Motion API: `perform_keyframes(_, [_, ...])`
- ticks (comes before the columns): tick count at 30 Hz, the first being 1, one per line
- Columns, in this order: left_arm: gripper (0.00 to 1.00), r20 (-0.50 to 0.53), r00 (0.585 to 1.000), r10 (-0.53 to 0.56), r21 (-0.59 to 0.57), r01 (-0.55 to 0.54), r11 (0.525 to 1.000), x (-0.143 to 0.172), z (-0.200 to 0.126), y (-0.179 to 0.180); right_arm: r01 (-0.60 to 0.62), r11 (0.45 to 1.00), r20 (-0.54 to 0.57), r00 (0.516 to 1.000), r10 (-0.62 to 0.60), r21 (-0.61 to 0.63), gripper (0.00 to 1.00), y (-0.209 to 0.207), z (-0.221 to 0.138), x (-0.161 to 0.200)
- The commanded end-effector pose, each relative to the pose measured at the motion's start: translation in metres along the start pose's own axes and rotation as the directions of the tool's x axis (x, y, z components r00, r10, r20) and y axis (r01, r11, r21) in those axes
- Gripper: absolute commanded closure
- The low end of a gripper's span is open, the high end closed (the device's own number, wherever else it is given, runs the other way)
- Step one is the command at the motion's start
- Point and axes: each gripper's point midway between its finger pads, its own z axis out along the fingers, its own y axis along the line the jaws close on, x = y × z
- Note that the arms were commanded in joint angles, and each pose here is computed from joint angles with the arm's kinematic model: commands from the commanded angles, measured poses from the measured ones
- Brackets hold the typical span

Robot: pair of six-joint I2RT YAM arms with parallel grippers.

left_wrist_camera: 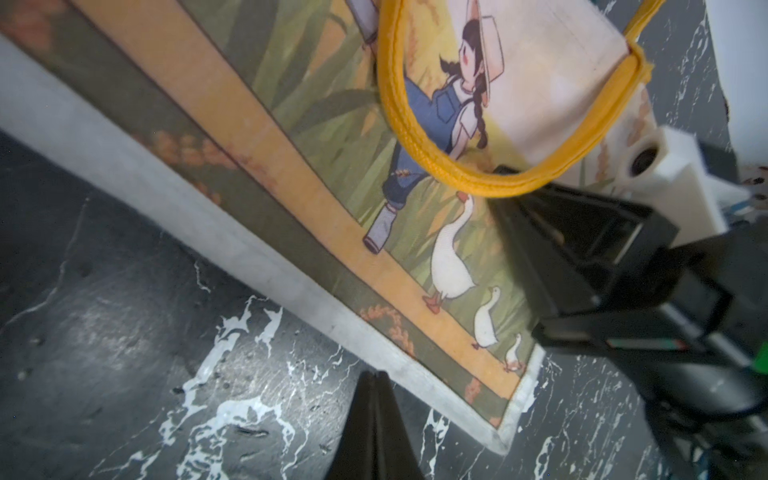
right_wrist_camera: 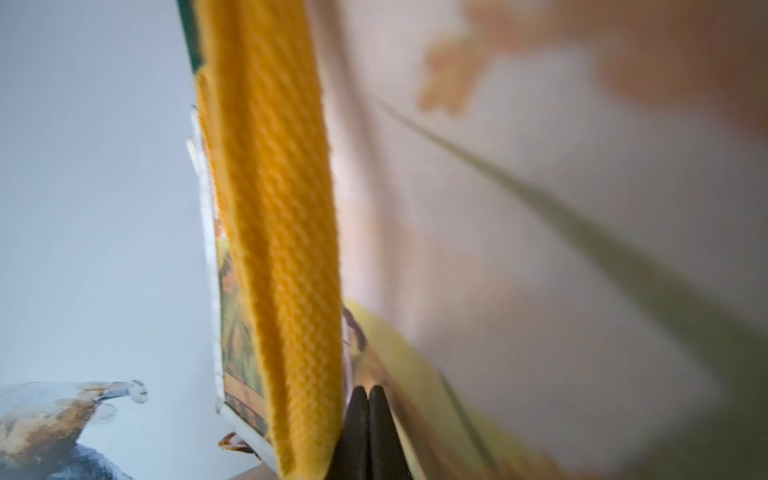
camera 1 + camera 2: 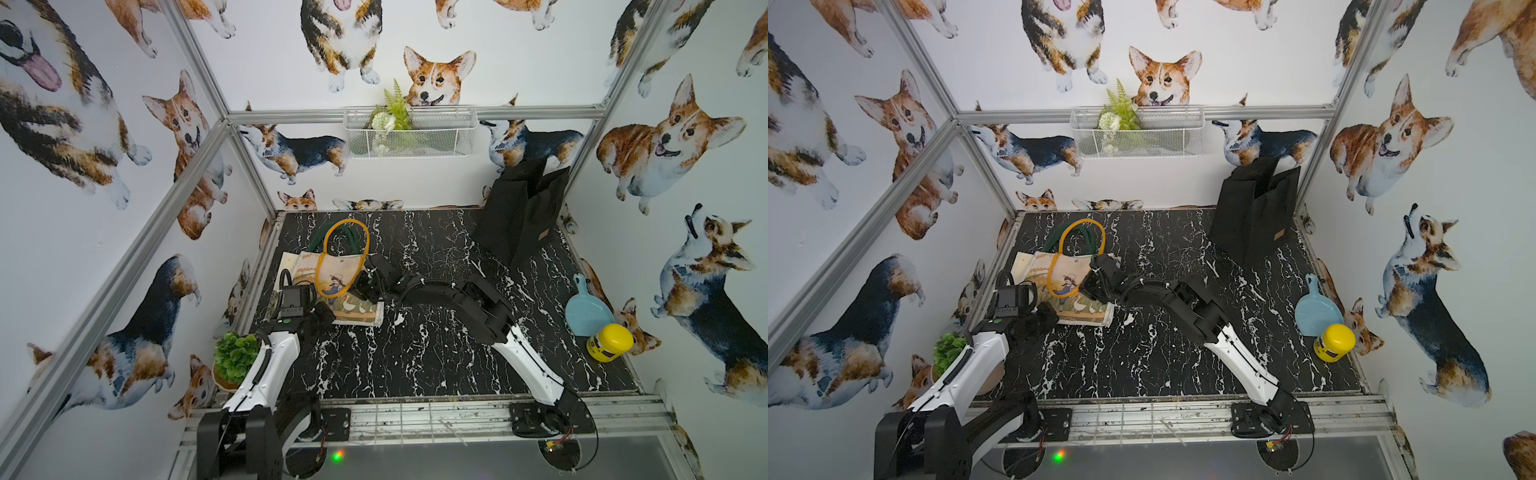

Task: Put away the canvas bag
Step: Adjust the canvas bag at the center of the board.

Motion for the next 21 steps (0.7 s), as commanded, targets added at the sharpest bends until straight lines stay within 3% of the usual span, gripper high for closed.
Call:
perform_keyframes(1, [1.00, 0.004, 1.000, 0.006, -0.008, -0.006, 1.000, -0.001, -0.002, 0.000, -0.091, 0.986, 0.073, 0.992, 0.101, -0.137, 1.00, 0.047, -0.003, -0.032])
perform_keyframes(2, [1.00, 0.002, 1.000, 0.006, -0.004, -0.006, 1.000, -0.001, -0.002, -0.001, -0.096, 0.973, 0.095, 0.988, 0.118, -0.211, 1.00, 0.067, -0.009, -0.051])
perform_keyframes(3, [1.00, 0.004, 1.000, 0.006, -0.001, -0.006, 1.000, -0.001, -0.002, -0.001, -0.098, 0.956, 0.123, 0.983, 0.136, -0.278, 0.93, 0.085, -0.018, -0.069])
perform_keyframes(5, [1.00, 0.007, 1.000, 0.009, 0.006, -0.009, 1.000, -0.002, -0.003, -0.003, -0.075, 0.916, 0.194, 0.968, 0.162, -0.393, 0.68, 0.119, -0.046, -0.116])
perform_keyframes(7, [1.00, 0.013, 1.000, 0.011, 0.006, -0.011, 1.000, -0.003, -0.004, -0.003, -0.052, 0.907, 0.213, 0.965, 0.153, -0.417, 0.51, 0.136, -0.067, -0.147])
perform_keyframes(11, [0.99, 0.013, 1.000, 0.020, 0.017, -0.020, 1.000, -0.007, -0.003, -0.009, -0.040, 0.939, 0.133, 0.987, 0.091, -0.342, 0.47, 0.123, -0.092, -0.167])
perform_keyframes(15, [0.70, 0.003, 1.000, 0.023, 0.038, -0.023, 0.999, -0.011, 0.002, -0.015, 0.026, 0.992, 0.017, 1.000, -0.024, -0.124, 0.47, 0.068, -0.108, -0.137])
perform_keyframes(18, [0.68, -0.013, 1.000, 0.018, 0.036, -0.018, 0.999, -0.012, 0.008, -0.016, 0.063, 0.997, -0.059, 0.996, -0.060, 0.040, 0.45, 0.010, -0.124, -0.108])
perform_keyframes(21, [0.70, -0.021, 1.000, 0.013, 0.015, -0.012, 1.000, -0.012, 0.017, -0.011, 0.062, 0.992, -0.123, 0.991, -0.049, 0.111, 0.42, -0.034, -0.133, -0.081])
